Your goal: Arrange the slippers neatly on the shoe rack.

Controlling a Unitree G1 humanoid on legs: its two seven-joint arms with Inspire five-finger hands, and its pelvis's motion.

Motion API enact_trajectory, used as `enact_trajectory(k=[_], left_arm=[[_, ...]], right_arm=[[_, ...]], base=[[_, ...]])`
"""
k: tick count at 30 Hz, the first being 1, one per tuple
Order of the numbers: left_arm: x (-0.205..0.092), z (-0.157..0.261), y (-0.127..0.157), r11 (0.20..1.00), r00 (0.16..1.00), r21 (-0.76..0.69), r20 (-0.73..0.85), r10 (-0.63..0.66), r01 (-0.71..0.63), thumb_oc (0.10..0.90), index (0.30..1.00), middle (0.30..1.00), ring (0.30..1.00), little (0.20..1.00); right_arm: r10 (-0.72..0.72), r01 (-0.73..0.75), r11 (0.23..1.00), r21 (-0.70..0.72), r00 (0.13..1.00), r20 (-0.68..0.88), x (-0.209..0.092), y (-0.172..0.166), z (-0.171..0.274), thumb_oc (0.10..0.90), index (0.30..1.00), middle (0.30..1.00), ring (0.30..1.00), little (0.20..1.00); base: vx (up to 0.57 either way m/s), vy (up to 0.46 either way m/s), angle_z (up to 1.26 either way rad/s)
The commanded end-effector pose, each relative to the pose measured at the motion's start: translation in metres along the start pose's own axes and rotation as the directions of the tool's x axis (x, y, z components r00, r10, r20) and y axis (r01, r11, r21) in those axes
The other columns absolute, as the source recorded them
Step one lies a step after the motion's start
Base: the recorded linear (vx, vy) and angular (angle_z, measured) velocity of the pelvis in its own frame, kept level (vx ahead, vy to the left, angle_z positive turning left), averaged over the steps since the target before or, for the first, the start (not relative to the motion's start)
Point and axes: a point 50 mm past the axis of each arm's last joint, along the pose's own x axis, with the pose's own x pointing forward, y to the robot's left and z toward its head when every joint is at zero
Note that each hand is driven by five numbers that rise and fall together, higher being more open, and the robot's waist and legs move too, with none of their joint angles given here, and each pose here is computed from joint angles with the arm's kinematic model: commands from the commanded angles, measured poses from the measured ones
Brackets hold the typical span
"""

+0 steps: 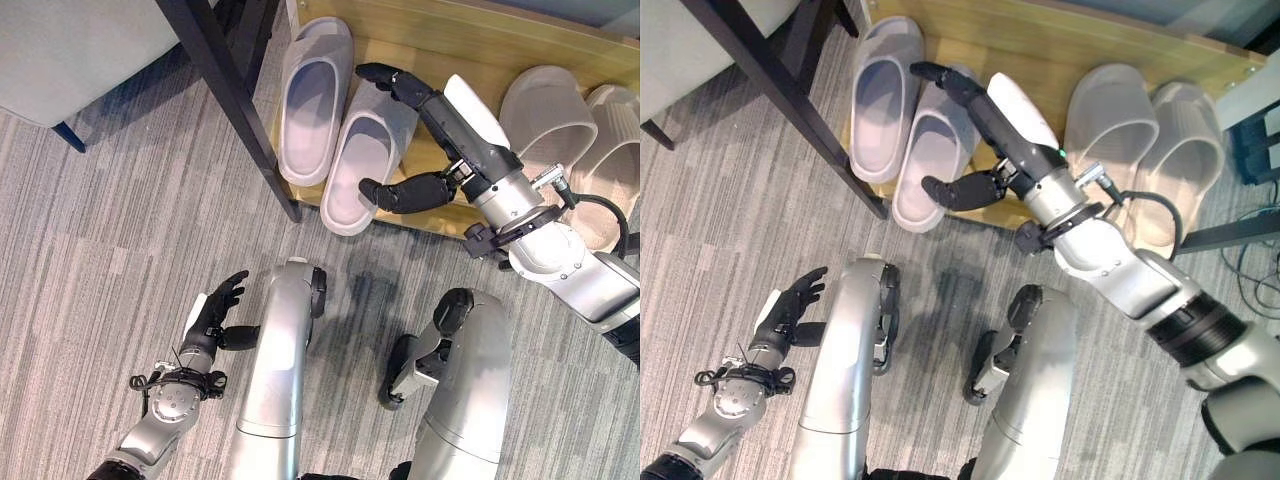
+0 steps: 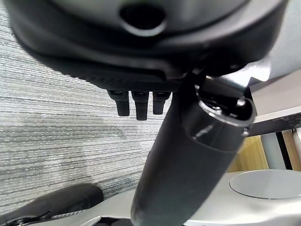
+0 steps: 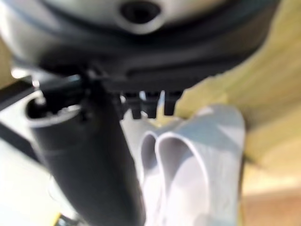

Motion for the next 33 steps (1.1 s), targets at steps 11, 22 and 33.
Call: enact_trajectory(k=[11,22,33], left_arm=[[-0.001,0.032,-0.029,0.994,0.981,-0.053,0.177,-0.083,0.094,0.800,0.900,0.900,0.900,0.900],[0.000,0.032,-0.029,0.994,0.979,-0.043,0.182,-0.090,0.100,0.800,0.900,0.900,0.900,0.900],[0.000,0.032,-0.032,0.988,0.973,-0.045,0.186,-0.136,0.146,0.800,0.900,0.900,0.900,0.900]], right_arm=[[0.056,-0.199,0.870,0.450,0.949,0.312,0.002,0.014,0.055,0.800,0.900,0.900,0.900,0.900],[0.084,-0.154,0.930,0.335,0.973,0.214,0.011,0.015,0.035,0.800,0.900,0.900,0.900,0.900],[0.043,-0.079,0.950,0.302,0.992,0.122,0.039,0.006,0.013,0.800,0.900,0.900,0.900,0.900]], base=[[0.00,0.003,-0.02],[0.00,0.000,0.00],[0.00,0.000,0.00]])
